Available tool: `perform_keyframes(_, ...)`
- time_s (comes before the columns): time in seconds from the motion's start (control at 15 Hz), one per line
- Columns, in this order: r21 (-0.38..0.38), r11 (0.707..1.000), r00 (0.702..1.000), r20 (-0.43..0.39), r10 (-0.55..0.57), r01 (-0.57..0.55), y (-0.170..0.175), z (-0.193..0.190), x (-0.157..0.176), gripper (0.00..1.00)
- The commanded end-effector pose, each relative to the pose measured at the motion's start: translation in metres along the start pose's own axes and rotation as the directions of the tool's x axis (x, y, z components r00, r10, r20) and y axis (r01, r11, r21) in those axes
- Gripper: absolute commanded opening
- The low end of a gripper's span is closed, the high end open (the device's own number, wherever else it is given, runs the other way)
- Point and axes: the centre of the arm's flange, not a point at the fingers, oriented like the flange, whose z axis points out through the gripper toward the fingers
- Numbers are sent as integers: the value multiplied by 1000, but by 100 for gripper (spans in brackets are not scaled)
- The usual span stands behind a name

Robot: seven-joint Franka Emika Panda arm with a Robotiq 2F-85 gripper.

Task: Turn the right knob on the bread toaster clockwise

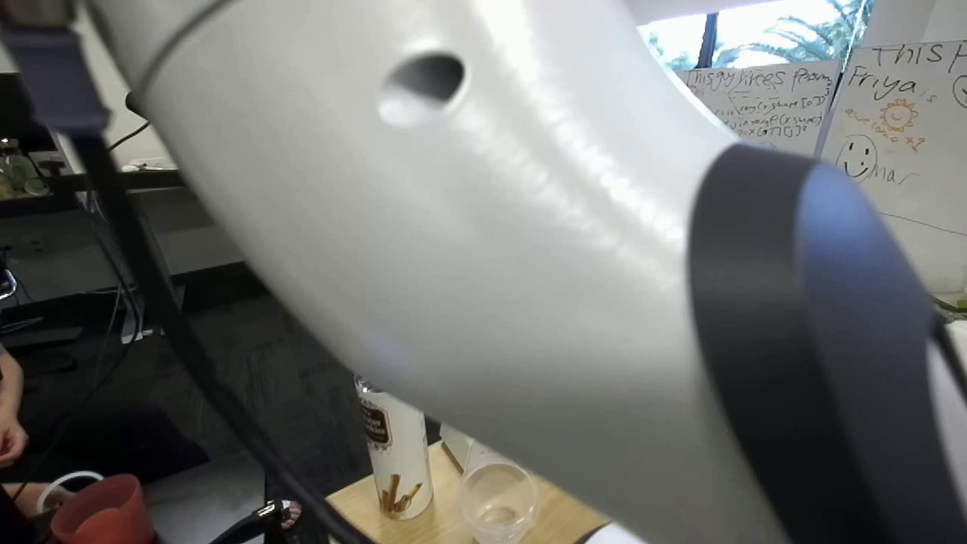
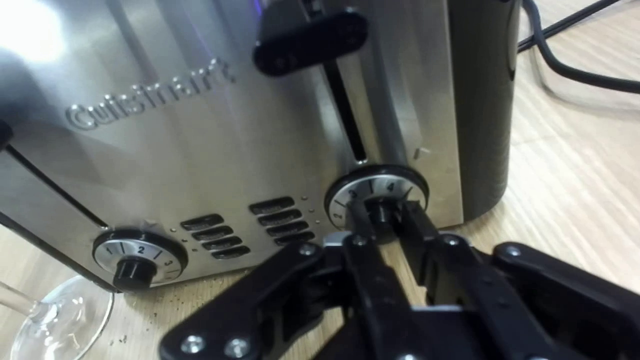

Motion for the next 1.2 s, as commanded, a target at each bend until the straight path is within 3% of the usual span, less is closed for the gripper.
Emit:
perform_keyframes(0.0,-51,996,996,32,78,-77,3,7,-7,5)
perform_keyframes(0.27,-60,983,983,53,178,-175,1,5,-5,5)
perform_keyframes(0.67,-92,934,931,90,353,-345,-4,3,1,5)
perform_keyframes(1.13,-108,890,886,98,453,-443,-5,2,5,5)
